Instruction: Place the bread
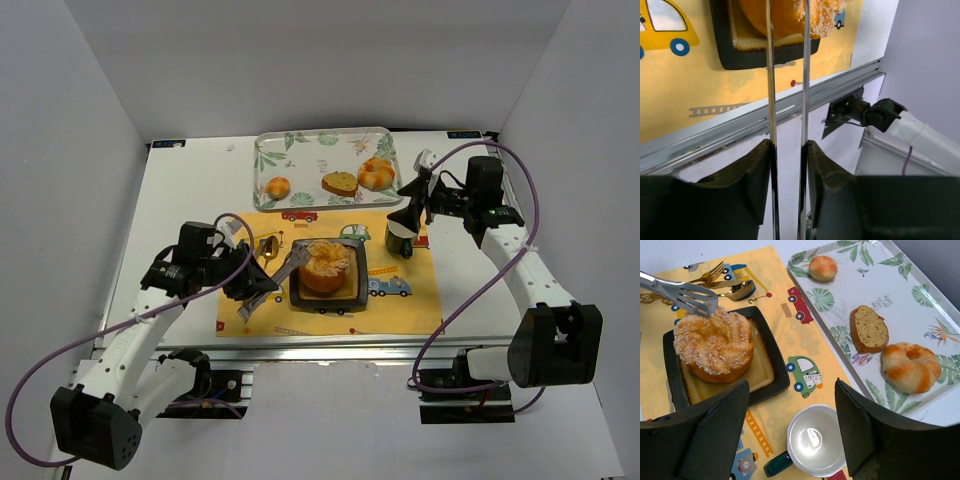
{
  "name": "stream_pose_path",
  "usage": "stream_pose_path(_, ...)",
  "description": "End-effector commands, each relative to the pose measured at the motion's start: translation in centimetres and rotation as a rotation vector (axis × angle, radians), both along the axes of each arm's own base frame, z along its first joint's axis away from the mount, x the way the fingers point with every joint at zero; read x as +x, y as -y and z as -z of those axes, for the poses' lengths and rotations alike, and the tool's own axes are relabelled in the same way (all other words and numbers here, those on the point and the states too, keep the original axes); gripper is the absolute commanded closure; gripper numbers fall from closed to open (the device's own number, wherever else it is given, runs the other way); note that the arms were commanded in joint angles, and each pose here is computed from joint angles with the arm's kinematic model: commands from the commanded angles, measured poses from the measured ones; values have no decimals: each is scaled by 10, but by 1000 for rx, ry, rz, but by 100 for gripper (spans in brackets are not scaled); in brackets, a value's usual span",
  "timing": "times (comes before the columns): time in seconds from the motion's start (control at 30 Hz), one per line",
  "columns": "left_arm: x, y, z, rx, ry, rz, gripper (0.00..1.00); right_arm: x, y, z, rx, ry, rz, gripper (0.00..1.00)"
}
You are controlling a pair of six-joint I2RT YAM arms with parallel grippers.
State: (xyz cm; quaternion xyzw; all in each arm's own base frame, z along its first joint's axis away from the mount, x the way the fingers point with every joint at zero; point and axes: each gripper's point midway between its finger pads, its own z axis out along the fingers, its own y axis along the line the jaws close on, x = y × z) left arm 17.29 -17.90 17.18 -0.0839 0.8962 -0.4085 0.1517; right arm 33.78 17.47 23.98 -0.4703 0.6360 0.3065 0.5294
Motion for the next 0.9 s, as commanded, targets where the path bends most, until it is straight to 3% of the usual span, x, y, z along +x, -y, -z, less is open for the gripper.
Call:
stream_pose_path(0.0, 4, -3, -11, 28, 57, 14, 55, -3, -1, -13, 20, 37, -15, 26)
stream_pose_path(0.2, 11, -4, -29, 29, 101, -16, 47, -4, -2, -11, 25, 29, -24, 26)
stream_pose_path(0.53, 34, -13, -57, 100, 168, -64, 47, -5, -3, -9, 26, 32, -38, 26)
stream_pose_path(0.6, 42, -21, -58, 162, 175, -75, 51, -6, -3, -9, 22, 36, -40, 26)
stream_pose_path(0.77, 105, -85, -69, 433, 292, -308, 86, -8, -5, -4, 20, 32, -59, 26)
stream_pose_path(0.87, 131, -123, -47, 629, 361, -309, 88, -7, -5, -5, 18, 34, -64, 26)
